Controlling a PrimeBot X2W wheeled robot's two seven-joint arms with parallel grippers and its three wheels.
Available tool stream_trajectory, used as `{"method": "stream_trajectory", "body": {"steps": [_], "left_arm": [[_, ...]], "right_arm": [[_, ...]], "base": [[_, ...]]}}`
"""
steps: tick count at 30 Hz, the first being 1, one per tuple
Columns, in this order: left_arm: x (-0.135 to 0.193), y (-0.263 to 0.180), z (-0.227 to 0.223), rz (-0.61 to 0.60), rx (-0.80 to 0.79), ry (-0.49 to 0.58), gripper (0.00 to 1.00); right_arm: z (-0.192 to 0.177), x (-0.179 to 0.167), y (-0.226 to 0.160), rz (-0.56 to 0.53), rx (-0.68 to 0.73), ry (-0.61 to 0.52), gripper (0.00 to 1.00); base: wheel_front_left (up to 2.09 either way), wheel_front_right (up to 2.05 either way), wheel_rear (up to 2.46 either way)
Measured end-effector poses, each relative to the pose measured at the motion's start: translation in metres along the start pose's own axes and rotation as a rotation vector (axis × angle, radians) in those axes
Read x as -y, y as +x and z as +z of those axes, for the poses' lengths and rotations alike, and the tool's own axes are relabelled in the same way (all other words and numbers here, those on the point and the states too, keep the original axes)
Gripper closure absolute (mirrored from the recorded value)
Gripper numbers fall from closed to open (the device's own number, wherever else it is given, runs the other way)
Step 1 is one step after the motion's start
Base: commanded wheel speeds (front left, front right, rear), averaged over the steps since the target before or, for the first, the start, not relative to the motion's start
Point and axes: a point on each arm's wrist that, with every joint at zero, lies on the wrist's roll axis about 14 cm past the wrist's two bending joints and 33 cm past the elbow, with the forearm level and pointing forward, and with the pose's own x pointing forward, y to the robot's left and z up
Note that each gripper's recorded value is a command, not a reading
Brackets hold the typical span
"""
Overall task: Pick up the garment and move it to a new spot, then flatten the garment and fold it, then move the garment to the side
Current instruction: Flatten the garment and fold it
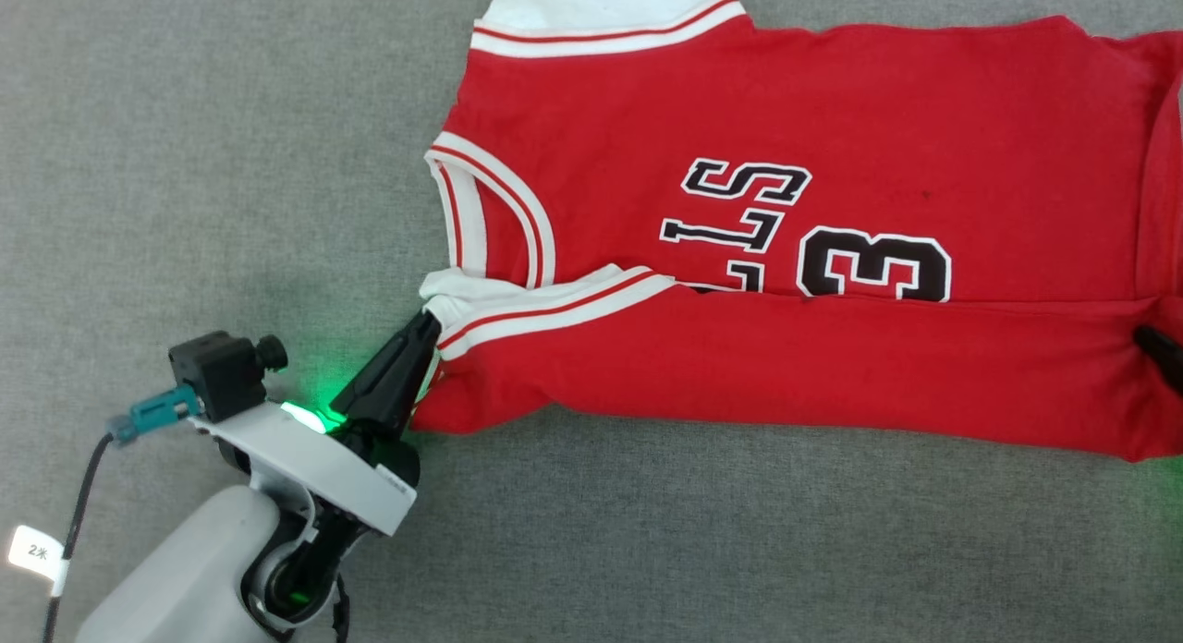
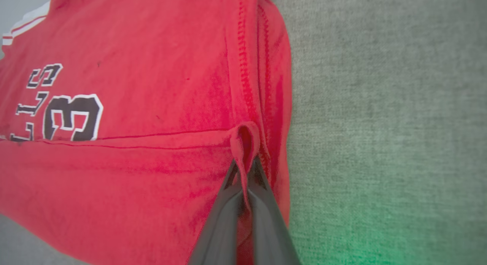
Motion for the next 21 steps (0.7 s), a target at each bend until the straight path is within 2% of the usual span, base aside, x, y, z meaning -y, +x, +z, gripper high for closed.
{"method": "stream_trajectory", "body": {"steps": [1, 2, 3, 4, 5, 6, 10, 16, 19, 21], "left_arm": [[0.000, 0.000, 0.001, -0.001, -0.002, 0.008, 0.69], [0.000, 0.000, 0.002, -0.001, 0.000, 0.011, 0.49], [0.000, -0.001, 0.004, 0.000, -0.001, 0.014, 0.09], [-0.001, -0.002, 0.006, -0.001, -0.002, 0.028, 0.00], [-0.003, -0.005, 0.009, 0.004, -0.005, 0.046, 0.00], [-0.007, -0.008, 0.012, 0.010, -0.009, 0.072, 0.00], [-0.013, -0.022, 0.027, 0.012, -0.058, 0.185, 0.00], [-0.005, -0.032, 0.073, 0.011, -0.129, 0.389, 0.00], [-0.001, -0.037, 0.079, 0.040, -0.243, 0.457, 0.00], [0.002, -0.042, 0.073, 0.058, -0.344, 0.458, 0.00]], "right_arm": [[0.000, -0.001, 0.000, 0.001, 0.004, -0.002, 1.00], [0.001, -0.001, -0.001, 0.002, 0.010, -0.004, 0.90], [0.001, -0.002, -0.001, 0.002, 0.016, -0.004, 0.71], [0.001, -0.003, -0.002, 0.004, 0.019, -0.005, 0.55], [0.002, -0.005, -0.003, 0.007, 0.025, -0.008, 0.03], [0.003, -0.006, -0.005, 0.009, 0.034, -0.010, 0.00], [0.006, -0.013, -0.013, 0.021, 0.068, -0.023, 0.00], [0.038, -0.018, -0.037, 0.016, 0.212, -0.049, 0.00], [0.052, -0.021, -0.048, 0.018, 0.271, -0.058, 0.00], [0.058, -0.023, -0.053, 0.022, 0.296, -0.065, 0.00]], "base": [[0.00, 0.00, 0.00], [0.00, 0.00, 0.00], [0.00, 0.00, 0.00], [0.00, 0.00, 0.00], [0.00, 0.00, 0.00], [0.00, 0.00, 0.00], [0.00, 0.00, 0.00], [0.00, 0.00, 0.00], [0.00, 0.00, 0.00], [0.00, 0.00, 0.00]]}}
